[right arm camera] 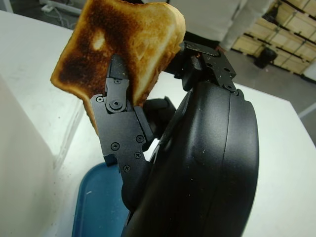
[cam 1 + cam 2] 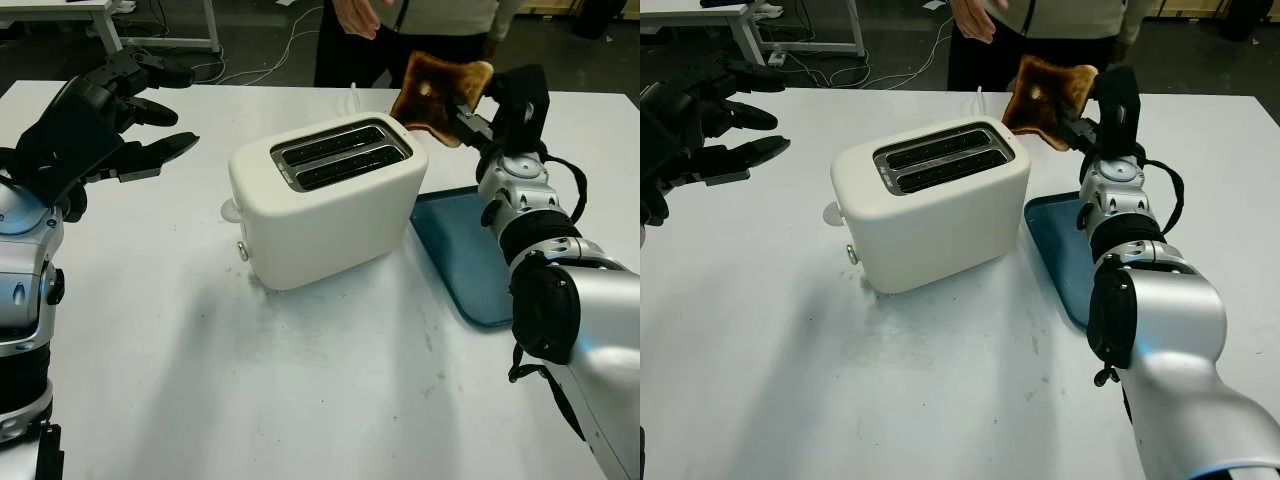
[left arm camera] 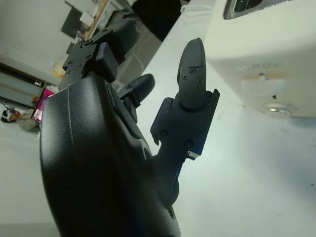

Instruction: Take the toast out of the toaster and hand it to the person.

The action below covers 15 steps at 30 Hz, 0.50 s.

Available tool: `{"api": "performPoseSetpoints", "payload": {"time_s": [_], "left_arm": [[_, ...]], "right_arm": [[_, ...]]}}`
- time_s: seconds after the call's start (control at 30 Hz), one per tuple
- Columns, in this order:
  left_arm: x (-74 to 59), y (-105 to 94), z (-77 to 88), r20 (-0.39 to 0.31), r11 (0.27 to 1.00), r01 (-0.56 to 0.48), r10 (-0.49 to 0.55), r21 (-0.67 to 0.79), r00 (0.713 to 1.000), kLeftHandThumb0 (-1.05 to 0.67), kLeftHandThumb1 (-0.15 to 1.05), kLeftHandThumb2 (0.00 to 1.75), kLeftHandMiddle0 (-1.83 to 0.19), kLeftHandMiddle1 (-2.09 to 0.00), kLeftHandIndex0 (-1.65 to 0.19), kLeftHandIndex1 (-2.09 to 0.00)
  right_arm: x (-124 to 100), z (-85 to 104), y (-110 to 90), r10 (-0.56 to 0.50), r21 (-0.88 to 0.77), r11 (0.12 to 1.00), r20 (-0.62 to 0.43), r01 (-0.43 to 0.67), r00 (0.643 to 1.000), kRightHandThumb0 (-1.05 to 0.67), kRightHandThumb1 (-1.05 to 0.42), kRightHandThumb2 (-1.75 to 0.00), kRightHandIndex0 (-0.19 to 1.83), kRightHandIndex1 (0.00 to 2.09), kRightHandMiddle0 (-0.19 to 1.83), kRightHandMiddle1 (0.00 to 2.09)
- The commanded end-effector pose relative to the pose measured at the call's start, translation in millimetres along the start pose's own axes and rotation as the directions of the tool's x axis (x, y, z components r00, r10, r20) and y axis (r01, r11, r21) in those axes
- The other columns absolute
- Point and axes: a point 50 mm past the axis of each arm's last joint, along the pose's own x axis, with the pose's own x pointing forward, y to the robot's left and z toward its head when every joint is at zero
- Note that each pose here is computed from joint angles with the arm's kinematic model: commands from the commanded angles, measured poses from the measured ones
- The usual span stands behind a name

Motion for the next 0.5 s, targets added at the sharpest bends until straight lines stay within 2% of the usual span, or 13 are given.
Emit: {"api": "performPoseSetpoints", "payload": {"time_s": [0.0, 0.13, 0.2, 0.47], "left_arm": [[-0.4, -0.3, 1.0, 0.007, 1.0, 0.006, -0.006, -0.001, 1.0, -0.3, 0.79, 0.32, -0.02, -1.19, -0.14, -0.85], [0.0, -0.9, 1.4, 0.01, 1.0, 0.004, -0.004, -0.007, 1.0, -0.3, 0.78, 0.33, -0.01, -1.2, -0.13, -0.85], [0.1, -0.7, 1.5, 0.011, 1.0, 0.005, -0.005, -0.005, 1.0, -0.3, 0.78, 0.34, -0.02, -1.2, -0.14, -0.86], [-0.2, 0.5, 2.0, 0.013, 1.0, 0.007, -0.008, 0.024, 1.0, -0.33, 0.77, 0.35, -0.03, -1.21, -0.14, -0.87]], "right_arm": [[-1.6, -7.8, 2.8, 0.011, 0.014, 1.0, -0.02, -0.011, 1.0, -0.11, -0.92, -0.42, 0.75, 1.75, 0.29, 1.75], [-2.1, -11.2, 6.8, 0.01, 0.027, 1.0, -0.052, -0.009, 0.999, -0.13, -0.92, -0.4, 0.75, 1.75, 0.3, 1.75], [-2.0, -11.3, 8.4, 0.002, 0.033, 0.999, -0.067, 0.0, 0.998, -0.14, -0.92, -0.4, 0.72, 1.75, 0.24, 1.75], [-1.7, -9.5, 8.1, 0.011, -0.012, 1.0, -0.052, -0.011, 0.999, -0.13, -0.92, -0.42, 0.71, 1.75, 0.26, 1.75]]}}
